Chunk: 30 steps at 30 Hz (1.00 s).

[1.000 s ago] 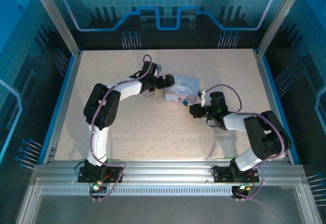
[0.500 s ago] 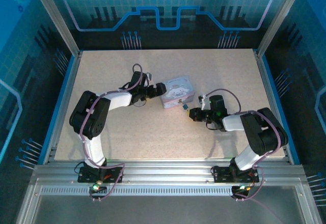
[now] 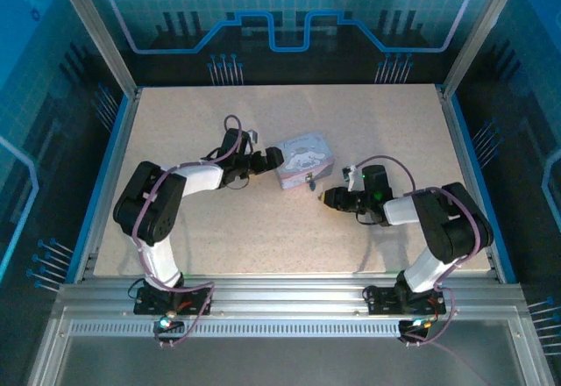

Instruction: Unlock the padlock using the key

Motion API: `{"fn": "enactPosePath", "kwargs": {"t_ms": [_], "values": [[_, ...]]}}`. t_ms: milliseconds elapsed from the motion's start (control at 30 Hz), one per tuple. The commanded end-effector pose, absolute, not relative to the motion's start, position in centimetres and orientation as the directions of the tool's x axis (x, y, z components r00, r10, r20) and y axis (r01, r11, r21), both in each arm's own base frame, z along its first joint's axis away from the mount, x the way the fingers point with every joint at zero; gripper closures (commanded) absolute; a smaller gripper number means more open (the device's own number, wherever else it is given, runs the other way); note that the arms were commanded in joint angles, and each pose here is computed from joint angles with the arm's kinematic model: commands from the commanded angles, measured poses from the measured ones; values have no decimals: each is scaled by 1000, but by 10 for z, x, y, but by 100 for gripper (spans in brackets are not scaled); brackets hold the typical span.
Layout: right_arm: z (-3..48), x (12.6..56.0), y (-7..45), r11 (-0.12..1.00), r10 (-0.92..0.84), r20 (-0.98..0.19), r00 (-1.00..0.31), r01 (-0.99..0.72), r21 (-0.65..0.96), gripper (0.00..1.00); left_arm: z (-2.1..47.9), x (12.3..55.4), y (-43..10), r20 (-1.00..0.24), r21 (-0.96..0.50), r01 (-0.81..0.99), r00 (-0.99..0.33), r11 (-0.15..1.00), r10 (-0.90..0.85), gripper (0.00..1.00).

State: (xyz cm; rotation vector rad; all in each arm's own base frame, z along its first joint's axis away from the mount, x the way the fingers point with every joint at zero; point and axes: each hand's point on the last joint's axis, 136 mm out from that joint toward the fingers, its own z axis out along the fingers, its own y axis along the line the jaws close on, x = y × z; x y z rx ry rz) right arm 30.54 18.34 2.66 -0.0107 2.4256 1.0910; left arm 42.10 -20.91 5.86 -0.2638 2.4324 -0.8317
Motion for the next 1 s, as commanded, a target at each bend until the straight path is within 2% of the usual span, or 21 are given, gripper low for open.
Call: {"fn": "enactPosePath", "kwargs": {"t_ms": [0,133,333,567,967], "values": [[19,293,165,719,159,-411,-898,-180,672,67,19,387,-188,-329,-531,-120,-883,839,-335,1],[50,305,170,683,111,-500,-859,-300,666,51,25,388,-191,-336,-543,-110,-880,832,-335,1],[85,336,198,595,52,-624,-780,-477,647,42,29,389,-192,-337,-559,-110,-876,822,-346,1],[76,346,216,572,21,-667,-745,-538,620,37,32,391,-196,-333,-576,-106,-875,811,-351,1],[61,351,231,599,-43,-670,-741,-556,577,36,33,390,-199,-327,-588,-106,-875,802,-356,1]]}}
